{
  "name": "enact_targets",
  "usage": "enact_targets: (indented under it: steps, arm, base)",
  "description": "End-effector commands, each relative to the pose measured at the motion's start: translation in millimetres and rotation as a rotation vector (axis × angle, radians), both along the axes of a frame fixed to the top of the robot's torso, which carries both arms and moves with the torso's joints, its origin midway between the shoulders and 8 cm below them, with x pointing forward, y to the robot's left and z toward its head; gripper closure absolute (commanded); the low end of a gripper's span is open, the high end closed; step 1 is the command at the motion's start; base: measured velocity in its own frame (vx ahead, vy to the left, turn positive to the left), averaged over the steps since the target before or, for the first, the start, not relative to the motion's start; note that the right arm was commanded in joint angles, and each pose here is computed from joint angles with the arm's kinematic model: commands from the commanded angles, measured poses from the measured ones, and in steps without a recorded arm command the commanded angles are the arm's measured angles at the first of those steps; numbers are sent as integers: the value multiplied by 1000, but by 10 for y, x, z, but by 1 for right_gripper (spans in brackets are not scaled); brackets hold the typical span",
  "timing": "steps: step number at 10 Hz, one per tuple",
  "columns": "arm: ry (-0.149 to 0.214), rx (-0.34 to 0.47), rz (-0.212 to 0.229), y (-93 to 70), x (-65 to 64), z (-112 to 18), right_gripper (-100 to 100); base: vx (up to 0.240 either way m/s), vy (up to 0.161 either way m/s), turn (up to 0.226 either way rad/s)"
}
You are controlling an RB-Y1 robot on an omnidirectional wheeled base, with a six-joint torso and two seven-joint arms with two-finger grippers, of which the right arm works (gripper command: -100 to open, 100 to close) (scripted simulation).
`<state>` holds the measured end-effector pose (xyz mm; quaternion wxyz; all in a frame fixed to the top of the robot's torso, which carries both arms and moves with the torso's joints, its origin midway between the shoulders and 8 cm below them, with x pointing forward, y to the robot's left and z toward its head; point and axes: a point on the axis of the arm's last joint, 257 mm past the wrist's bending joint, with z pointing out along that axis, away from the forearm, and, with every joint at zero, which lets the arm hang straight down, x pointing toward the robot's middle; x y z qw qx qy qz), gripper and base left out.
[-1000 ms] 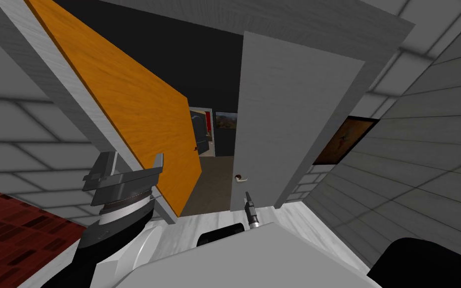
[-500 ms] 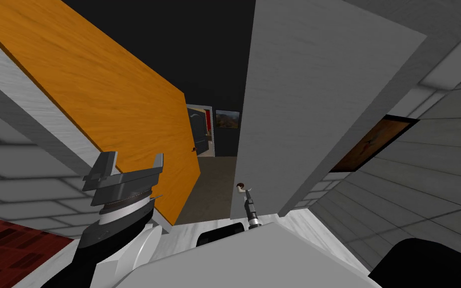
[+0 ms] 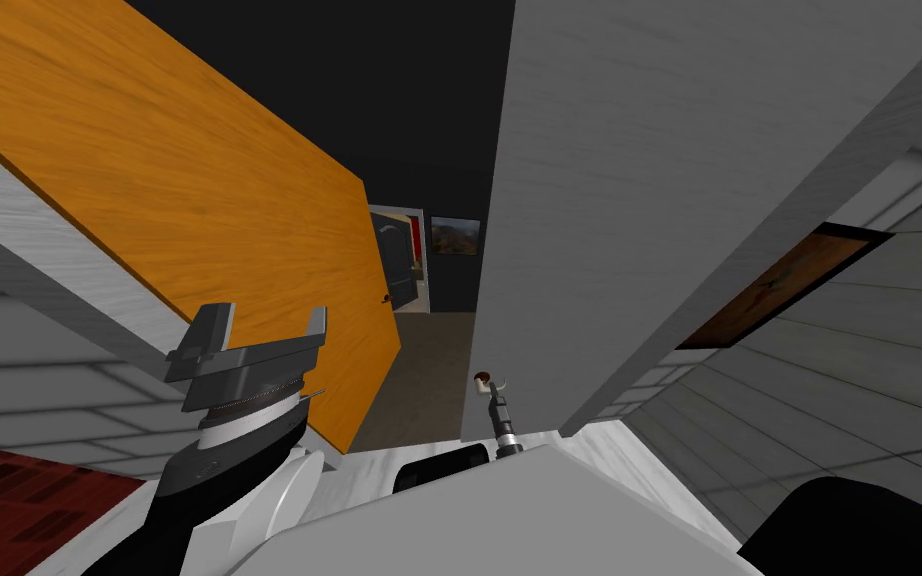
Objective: Push the door open
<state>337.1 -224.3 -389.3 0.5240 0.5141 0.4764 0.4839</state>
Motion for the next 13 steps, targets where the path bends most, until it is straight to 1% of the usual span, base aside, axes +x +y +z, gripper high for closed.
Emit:
enact_targets:
  steps: [1, 3, 4, 5, 7, 12, 13]
  arm:
    - [3, 1, 1, 10, -22, -13, 100]
    - [3, 1, 1, 10, -22, -13, 100]
    - [1, -6, -11, -70, 8, -3, 100]
    - [2, -8, -15, -88, 10, -3, 100]
    - [3, -16, -33, -190, 21, -5, 100]
    - [6, -35, -104, -535, 53, 0, 100]
    - [6, -37, -112, -572, 56, 2, 100]
  base:
    - [0, 0, 0]
    - [0, 0, 0]
    - [102, 17, -28]
    - [165, 17, -33]
    - [157, 25, -34]
    - [211, 38, -67]
    - [162, 43, -32]
